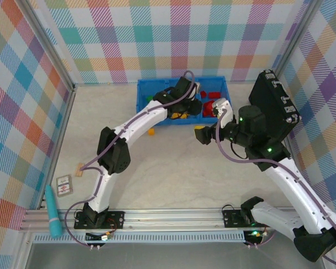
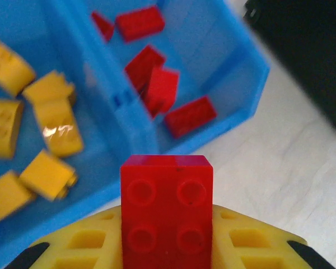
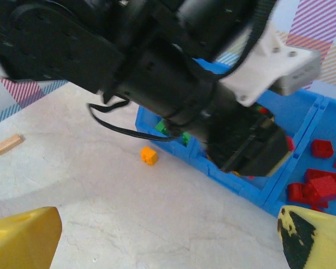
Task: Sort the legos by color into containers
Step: Place the lego in the container.
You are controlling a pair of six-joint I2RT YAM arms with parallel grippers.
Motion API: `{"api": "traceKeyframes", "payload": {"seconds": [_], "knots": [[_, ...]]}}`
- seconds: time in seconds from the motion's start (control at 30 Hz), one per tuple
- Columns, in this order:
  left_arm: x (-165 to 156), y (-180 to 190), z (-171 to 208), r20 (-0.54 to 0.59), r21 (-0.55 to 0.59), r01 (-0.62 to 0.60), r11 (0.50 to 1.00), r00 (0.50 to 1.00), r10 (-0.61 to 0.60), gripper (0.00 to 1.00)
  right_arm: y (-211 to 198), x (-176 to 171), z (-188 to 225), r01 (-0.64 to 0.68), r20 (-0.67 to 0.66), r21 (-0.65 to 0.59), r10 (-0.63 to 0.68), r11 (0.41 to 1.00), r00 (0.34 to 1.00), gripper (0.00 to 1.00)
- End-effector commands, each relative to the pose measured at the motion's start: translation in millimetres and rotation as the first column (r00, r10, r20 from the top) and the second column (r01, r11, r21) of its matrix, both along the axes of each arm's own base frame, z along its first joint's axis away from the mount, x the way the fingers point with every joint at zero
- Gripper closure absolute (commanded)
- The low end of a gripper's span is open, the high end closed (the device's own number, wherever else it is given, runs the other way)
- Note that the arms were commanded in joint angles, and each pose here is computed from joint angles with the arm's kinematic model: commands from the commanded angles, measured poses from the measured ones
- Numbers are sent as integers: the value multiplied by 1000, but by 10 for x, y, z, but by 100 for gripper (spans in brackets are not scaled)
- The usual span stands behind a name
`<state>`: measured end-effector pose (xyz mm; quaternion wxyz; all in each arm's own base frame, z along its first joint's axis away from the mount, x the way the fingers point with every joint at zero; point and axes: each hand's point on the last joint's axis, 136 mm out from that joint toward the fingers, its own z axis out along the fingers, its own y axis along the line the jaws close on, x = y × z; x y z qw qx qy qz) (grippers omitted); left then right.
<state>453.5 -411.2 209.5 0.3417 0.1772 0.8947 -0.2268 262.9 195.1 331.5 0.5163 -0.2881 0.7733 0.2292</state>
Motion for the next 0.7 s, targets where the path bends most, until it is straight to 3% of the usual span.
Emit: {"api": "traceKeyframes", "payload": {"seconds": [0.0, 0.17, 0.5, 0.67], "knots": [[249, -261, 181, 81, -98, -23, 995, 996, 31, 90, 67, -3, 147, -38, 55, 20, 37, 999, 998, 1], [533, -444, 242, 163, -196, -65, 978, 982, 98, 91, 111, 44, 172, -47, 58, 25, 45, 999, 997, 1], [840, -636, 200, 209, -292, -92, 952, 965, 157, 90, 143, 75, 255, -55, 90, 43, 51, 998, 995, 1], [980, -635, 203, 247, -332, -117, 936, 947, 207, 83, 128, 68, 234, -49, 83, 38, 46, 998, 996, 1]]}}
